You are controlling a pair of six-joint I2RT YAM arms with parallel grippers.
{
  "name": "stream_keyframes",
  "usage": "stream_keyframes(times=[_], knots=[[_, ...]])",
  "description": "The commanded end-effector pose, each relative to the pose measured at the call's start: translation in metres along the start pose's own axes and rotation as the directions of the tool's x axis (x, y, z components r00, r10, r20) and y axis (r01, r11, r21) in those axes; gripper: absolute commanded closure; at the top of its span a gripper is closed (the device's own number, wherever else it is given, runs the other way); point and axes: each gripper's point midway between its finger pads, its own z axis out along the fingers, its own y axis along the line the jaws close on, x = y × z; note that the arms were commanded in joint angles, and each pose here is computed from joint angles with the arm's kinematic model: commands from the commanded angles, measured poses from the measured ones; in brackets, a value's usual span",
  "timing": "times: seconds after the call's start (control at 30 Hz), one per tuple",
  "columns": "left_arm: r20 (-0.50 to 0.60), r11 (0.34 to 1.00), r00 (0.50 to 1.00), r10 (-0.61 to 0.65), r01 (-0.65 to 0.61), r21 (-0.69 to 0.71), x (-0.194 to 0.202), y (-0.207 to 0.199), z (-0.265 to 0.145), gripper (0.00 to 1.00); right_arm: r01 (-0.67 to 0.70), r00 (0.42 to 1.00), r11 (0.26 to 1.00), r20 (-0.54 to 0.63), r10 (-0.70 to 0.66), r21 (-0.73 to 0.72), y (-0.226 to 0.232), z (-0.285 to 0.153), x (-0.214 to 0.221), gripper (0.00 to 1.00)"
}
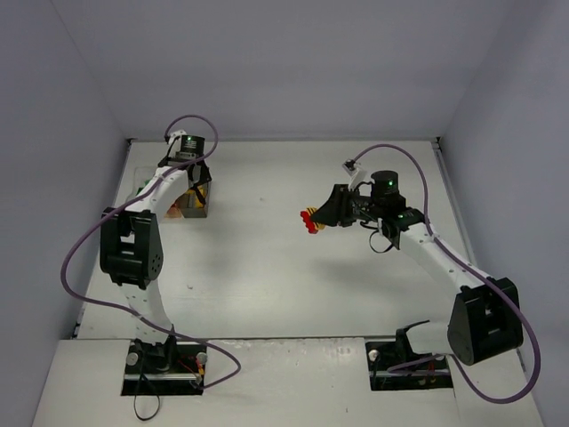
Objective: Sort the legos into containers by color
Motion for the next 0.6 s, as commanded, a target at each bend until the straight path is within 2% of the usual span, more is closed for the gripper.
stream_keyframes(times=[0.0, 0.33, 0.57], knots=[[0.057, 0.990, 0.989, -0.138, 0.137, 0.008, -0.029, 0.001, -0.009, 0.52, 0.067, 0.996, 0.997, 0.066, -0.065, -0.030, 0.014, -0.010, -0.017, 1.00], [0.004, 0.987, 0.987, -0.162, 0.162, 0.009, -0.011, -0.002, -0.002, 0.40, 0.063, 0.996, 0.998, 0.066, -0.061, -0.023, 0.013, -0.013, -0.013, 1.00], [0.010, 0.985, 0.985, -0.174, 0.174, -0.009, -0.010, 0.005, -0.006, 0.33, 0.064, 0.996, 0.998, 0.067, -0.062, -0.023, 0.014, -0.015, -0.012, 1.00]])
